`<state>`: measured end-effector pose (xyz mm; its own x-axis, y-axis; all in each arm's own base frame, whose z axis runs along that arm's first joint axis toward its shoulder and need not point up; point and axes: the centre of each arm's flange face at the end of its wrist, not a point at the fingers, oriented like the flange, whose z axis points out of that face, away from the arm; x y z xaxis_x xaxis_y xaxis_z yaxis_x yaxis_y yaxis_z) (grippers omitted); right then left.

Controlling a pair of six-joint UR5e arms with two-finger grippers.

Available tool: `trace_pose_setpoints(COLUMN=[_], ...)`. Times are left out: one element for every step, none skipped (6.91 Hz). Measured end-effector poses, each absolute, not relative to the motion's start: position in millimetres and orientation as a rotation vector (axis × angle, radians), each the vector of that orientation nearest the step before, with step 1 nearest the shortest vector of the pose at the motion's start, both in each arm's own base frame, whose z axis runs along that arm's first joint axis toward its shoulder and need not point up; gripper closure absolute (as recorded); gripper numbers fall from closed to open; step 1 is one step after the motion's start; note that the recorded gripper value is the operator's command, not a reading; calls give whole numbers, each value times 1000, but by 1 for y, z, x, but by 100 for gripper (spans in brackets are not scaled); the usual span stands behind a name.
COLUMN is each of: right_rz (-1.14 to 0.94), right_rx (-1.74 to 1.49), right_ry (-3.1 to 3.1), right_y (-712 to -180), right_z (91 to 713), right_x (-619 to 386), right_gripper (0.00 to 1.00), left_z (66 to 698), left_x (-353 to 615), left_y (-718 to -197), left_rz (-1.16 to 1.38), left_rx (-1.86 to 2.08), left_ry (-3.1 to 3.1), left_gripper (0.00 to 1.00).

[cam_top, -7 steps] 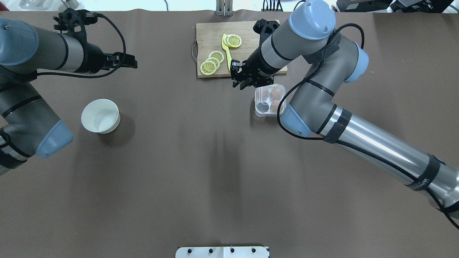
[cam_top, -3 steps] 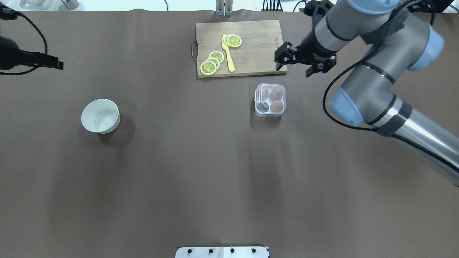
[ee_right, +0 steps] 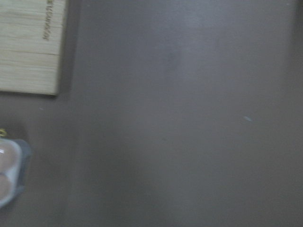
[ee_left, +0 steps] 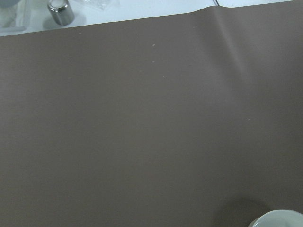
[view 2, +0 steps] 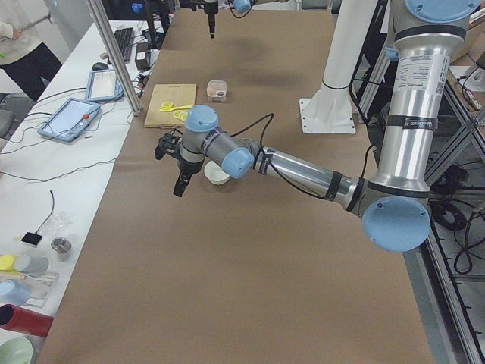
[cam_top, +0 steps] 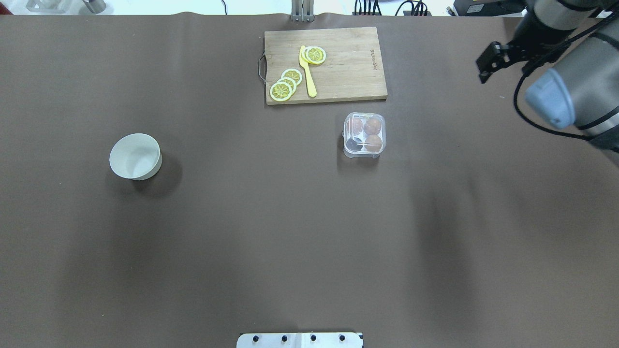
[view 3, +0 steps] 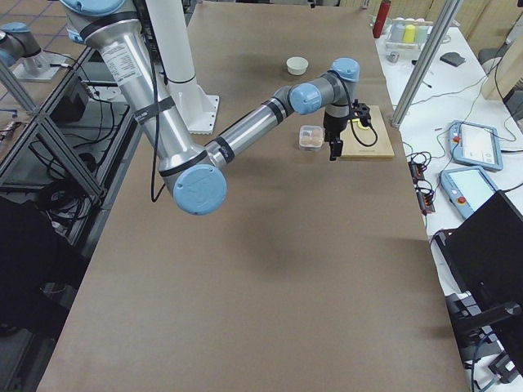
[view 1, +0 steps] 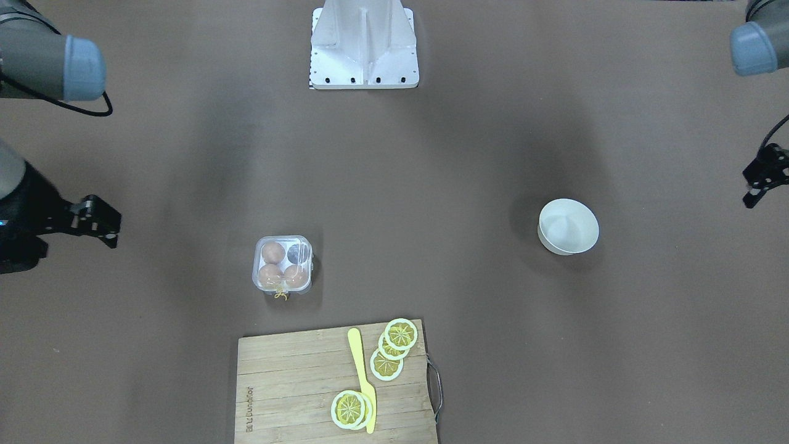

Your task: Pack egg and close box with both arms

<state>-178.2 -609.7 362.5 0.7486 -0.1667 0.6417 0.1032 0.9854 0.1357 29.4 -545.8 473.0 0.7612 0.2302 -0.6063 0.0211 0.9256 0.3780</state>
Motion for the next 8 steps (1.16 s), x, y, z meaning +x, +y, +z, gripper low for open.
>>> trace_pose_setpoints(right_rz=[-188,-208,-213,-192,-173,-159,-147,-136], right_rx=[67,42,21,-2,-16,-22,-25,-30], right_ry=[-704,-720,-735,-747,-757,-763,-766,-767], right_y=[-615,-613,-604,-589,-570,-554,-546,-542], right_z=[413,467,522,568,599,617,623,625], right_x=[-118,-60,-4,40,69,86,94,97], right_gripper=[0,0,0,0,0,0,0,0], left_z=[481,501,525,543,557,568,575,584], left_x=[-3,-22,-32,-37,-40,-41,-42,-42], left_y=[-547,-541,-529,-515,-504,-496,-492,-488], left_rz=[145,142,127,112,100,89,81,72], left_rx=[342,300,258,223,196,174,159,141], left_ry=[662,649,658,687,709,718,721,721], left_gripper=[2,2,2,3,2,2,2,2])
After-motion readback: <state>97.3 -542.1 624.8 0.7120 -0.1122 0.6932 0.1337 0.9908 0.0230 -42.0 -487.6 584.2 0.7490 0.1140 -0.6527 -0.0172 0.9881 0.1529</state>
